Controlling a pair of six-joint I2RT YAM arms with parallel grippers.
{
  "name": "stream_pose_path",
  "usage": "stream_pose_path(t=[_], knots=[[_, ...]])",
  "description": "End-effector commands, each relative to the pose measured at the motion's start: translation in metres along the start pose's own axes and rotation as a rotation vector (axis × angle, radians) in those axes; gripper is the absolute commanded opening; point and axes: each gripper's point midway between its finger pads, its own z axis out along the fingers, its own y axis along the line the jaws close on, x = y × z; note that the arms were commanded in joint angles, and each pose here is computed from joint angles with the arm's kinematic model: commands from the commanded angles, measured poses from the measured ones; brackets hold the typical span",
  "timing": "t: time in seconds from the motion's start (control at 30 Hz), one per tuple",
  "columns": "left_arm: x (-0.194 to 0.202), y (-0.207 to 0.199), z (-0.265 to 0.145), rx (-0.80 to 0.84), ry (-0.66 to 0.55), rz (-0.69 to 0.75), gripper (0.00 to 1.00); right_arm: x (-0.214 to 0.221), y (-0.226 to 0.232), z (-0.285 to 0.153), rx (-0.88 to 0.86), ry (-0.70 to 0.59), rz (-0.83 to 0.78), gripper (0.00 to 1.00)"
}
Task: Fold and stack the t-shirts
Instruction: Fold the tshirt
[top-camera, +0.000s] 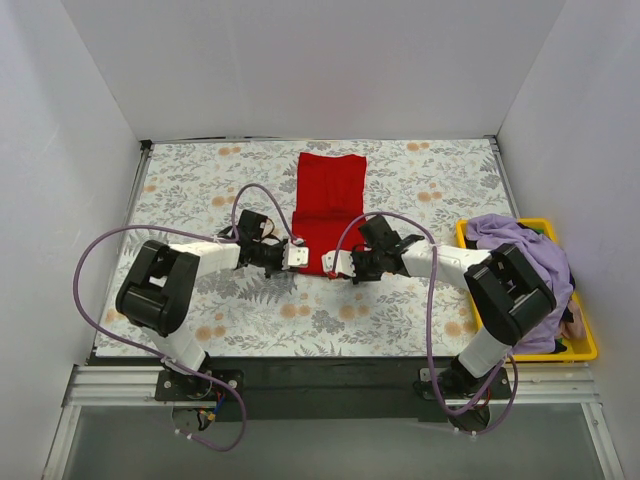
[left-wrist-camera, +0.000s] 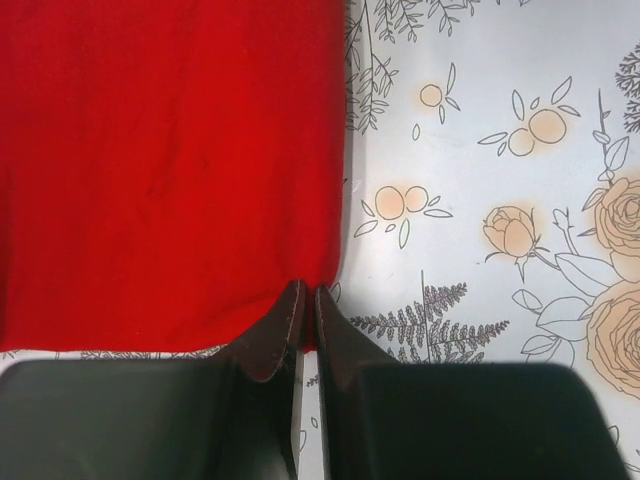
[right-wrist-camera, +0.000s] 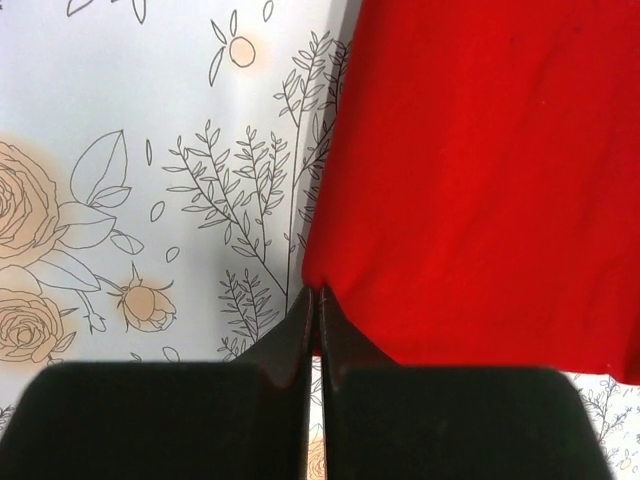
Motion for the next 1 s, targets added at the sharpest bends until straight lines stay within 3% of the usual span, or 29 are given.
stream_pose_path(t=[0.0,0.13,0.27,0.5,0.7,0.97], knots=[[-0.005,0.002,-0.004,0.004,0.006,-0.012,0.0,0.007,0.003,-0.004,0.01,0.032,0.032,0.01],[-0.038,0.017,-0.02,-0.023,-0.048,0.005,0.0,-0.012,-0.007,-0.026,0.04,-0.014,0.03,0.01],[-0.076,0.053,-0.043,-0.06,-0.086,-0.004,0.0,-0.041,-0.047,-0.064,0.106,-0.085,0.045,0.01],[-0.097,0.067,-0.06,-0.079,-0.097,0.03,0.0,-0.052,-0.093,-0.104,0.175,-0.089,0.023,0.01],[-0.114,0.045,-0.073,-0.06,-0.111,0.045,0.0,-0.057,-0.06,-0.113,0.11,-0.095,0.007,0.01],[-0.147,-0.053,-0.101,0.133,-0.147,-0.026,0.0,-0.093,0.025,-0.151,0.021,-0.158,-0.033,0.01]])
